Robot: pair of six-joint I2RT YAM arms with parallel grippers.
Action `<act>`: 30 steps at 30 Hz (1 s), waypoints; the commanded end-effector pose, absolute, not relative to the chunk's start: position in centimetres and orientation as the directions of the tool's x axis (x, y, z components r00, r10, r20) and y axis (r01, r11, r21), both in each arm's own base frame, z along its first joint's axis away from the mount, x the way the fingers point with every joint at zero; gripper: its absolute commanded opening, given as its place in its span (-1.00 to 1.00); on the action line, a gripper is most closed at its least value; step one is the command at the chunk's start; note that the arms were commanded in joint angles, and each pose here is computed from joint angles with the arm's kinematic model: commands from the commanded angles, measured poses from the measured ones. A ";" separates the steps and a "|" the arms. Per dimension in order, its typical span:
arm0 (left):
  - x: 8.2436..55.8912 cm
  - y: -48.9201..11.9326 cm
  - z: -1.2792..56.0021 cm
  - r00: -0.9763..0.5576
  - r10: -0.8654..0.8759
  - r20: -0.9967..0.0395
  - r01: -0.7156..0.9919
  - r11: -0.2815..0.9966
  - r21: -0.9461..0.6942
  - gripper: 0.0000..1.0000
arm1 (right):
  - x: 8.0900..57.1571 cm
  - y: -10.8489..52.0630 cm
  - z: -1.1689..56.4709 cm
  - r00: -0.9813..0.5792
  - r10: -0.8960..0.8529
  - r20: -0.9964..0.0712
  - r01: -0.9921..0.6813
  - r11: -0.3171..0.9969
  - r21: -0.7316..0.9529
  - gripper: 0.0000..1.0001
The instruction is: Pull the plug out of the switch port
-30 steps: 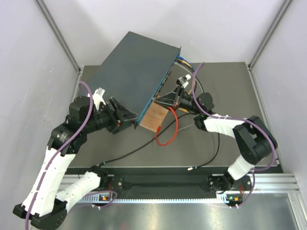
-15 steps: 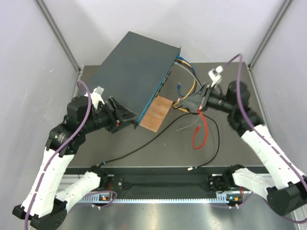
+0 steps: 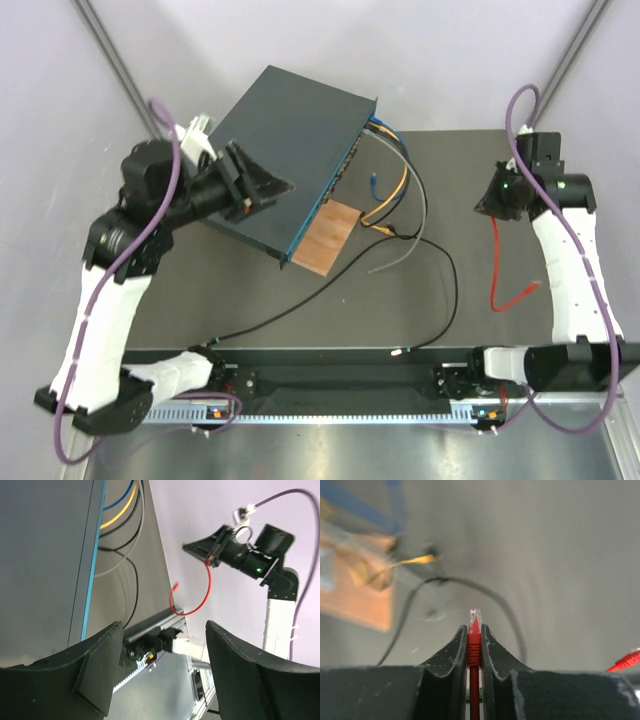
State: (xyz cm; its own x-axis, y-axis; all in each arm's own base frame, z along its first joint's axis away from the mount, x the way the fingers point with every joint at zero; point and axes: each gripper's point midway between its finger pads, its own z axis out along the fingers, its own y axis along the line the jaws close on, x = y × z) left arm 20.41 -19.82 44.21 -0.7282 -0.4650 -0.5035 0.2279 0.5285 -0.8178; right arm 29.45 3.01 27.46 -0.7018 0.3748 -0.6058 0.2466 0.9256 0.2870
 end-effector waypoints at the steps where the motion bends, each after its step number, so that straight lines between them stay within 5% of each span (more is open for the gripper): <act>1: 23.0 -21.1 45.4 -0.716 -0.437 -0.544 0.273 0.543 -0.794 0.44 | 30.9 -2.7 27.8 -0.648 0.385 -0.656 0.398 0.907 0.139 -1.00; 8: 26.5 -22.2 42.5 -0.740 -0.356 -0.571 0.261 0.629 -0.732 0.45 | 37.2 -5.7 21.1 -0.687 0.466 -0.558 0.471 0.870 0.146 -0.91; 20: 28.6 -21.0 37.9 -0.719 -0.140 -0.681 0.350 0.774 -0.528 0.44 | 39.5 -5.9 11.6 -0.766 0.490 -0.416 0.493 0.863 0.109 -0.68; 30: 29.4 -20.8 38.5 -0.681 -0.088 -0.727 0.405 0.781 -0.475 0.45 | 44.1 -9.2 12.0 -0.719 0.459 -0.523 0.531 0.847 0.014 -0.71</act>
